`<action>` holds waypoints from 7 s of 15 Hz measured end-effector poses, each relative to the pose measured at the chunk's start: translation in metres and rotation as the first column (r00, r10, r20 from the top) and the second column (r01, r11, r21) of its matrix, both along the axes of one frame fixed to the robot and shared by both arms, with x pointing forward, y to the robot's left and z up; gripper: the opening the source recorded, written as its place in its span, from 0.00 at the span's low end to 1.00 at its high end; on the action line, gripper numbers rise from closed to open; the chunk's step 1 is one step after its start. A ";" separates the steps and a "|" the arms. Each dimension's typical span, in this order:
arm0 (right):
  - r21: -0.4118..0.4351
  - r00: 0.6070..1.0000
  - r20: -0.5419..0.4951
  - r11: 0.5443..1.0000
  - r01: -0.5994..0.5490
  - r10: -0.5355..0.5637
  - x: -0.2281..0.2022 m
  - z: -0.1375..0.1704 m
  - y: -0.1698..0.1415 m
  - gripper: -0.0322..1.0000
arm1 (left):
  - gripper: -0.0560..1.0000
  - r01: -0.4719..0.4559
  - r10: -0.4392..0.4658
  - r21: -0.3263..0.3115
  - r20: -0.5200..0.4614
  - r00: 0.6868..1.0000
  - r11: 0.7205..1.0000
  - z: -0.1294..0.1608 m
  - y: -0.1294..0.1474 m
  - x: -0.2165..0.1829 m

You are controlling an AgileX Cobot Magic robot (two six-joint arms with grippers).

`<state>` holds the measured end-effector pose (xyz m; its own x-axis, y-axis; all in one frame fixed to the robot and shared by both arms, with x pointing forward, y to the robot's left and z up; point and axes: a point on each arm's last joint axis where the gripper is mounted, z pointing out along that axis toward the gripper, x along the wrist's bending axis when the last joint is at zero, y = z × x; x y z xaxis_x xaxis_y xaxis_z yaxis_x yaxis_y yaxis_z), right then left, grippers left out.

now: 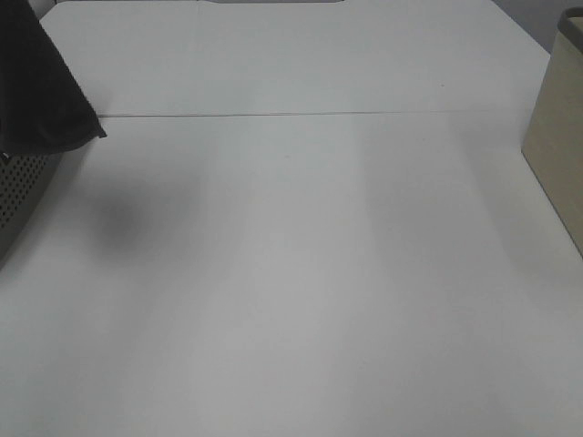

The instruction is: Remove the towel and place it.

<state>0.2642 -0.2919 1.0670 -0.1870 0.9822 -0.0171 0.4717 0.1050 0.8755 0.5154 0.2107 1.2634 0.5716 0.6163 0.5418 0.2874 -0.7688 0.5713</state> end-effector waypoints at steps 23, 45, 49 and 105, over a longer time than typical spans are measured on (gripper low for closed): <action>0.196 0.447 0.120 0.420 -0.886 0.887 0.221 -0.038 0.244 0.72 | 0.05 0.199 -0.264 -0.327 -0.165 0.950 0.924 -0.006 -0.049 -0.020; 0.114 0.408 0.057 0.400 -0.910 0.911 0.230 -0.056 0.272 0.15 | 0.05 0.217 -0.289 -0.382 -0.143 0.947 0.898 -0.003 -0.054 -0.020; 0.237 0.482 0.002 0.468 -0.851 0.876 0.231 -0.056 0.270 0.04 | 0.05 0.220 -0.292 -0.383 -0.142 0.946 0.897 -0.003 -0.054 -0.021; -0.126 0.661 0.726 0.982 -0.143 0.190 0.468 0.151 0.127 0.04 | 0.05 0.238 0.243 -0.309 0.932 0.270 0.921 -0.077 -0.062 0.256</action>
